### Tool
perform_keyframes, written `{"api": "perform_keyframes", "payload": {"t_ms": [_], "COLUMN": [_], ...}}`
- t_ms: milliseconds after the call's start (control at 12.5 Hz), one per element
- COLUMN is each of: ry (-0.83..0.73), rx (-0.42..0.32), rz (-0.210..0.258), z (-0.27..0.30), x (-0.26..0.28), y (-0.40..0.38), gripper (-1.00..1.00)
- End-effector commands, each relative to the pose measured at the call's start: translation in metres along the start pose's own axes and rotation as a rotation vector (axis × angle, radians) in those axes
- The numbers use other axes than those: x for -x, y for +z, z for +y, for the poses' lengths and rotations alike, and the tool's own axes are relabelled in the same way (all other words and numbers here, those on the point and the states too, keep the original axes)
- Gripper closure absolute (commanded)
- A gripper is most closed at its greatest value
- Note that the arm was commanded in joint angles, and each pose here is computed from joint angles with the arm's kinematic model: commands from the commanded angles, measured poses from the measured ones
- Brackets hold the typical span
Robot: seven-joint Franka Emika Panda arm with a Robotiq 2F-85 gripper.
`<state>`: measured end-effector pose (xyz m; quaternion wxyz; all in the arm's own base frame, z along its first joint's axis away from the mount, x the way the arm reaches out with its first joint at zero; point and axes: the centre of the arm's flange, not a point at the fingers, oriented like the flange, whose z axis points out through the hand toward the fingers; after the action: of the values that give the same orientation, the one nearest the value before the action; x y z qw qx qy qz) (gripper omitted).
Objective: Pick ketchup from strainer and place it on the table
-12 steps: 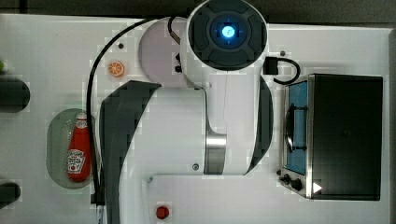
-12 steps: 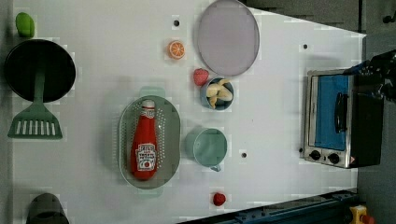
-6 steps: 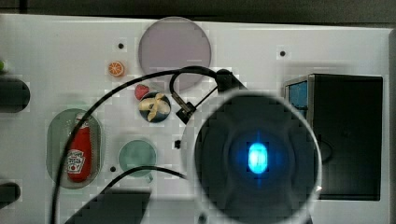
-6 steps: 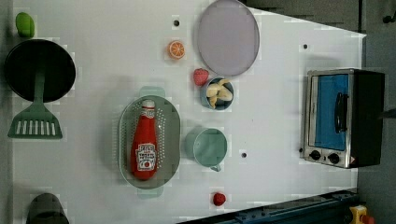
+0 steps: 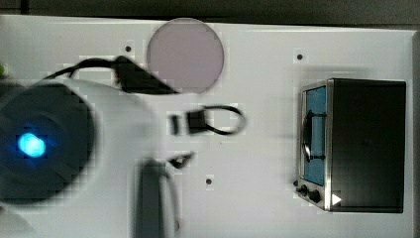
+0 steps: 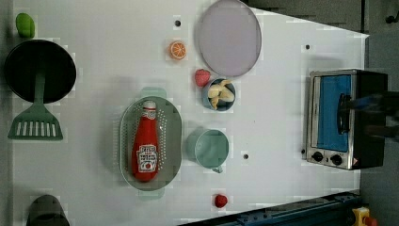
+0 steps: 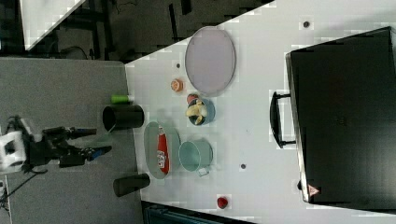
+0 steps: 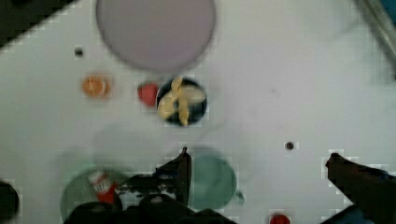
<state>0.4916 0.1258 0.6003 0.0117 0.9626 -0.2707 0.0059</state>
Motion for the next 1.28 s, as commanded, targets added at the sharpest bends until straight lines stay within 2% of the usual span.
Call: {"api": "perform_keyframes", "payload": {"t_ms": [80, 480, 720, 960, 1200, 1280], "ry": [-0.103, -0.327, -0.422, -0.473, -0.534, -0.534], "rx": [0.044, 0.078, 0.044, -0.036, -0.077, -0.096], "rz": [-0.057, -0.11, -0.119, -0.095, -0.039, -0.037], "z": [-0.063, -0.135, -0.163, -0.174, -0.17, -0.168], "x": [0.046, 0.136, 0.179, 0.204, 0.215, 0.217], "y": [0.043, 0.092, 0.14, 0.195, 0.251, 0.269], "gripper": [-1.0, -1.0, -1.0, -1.0, -1.0, -1.0]}}
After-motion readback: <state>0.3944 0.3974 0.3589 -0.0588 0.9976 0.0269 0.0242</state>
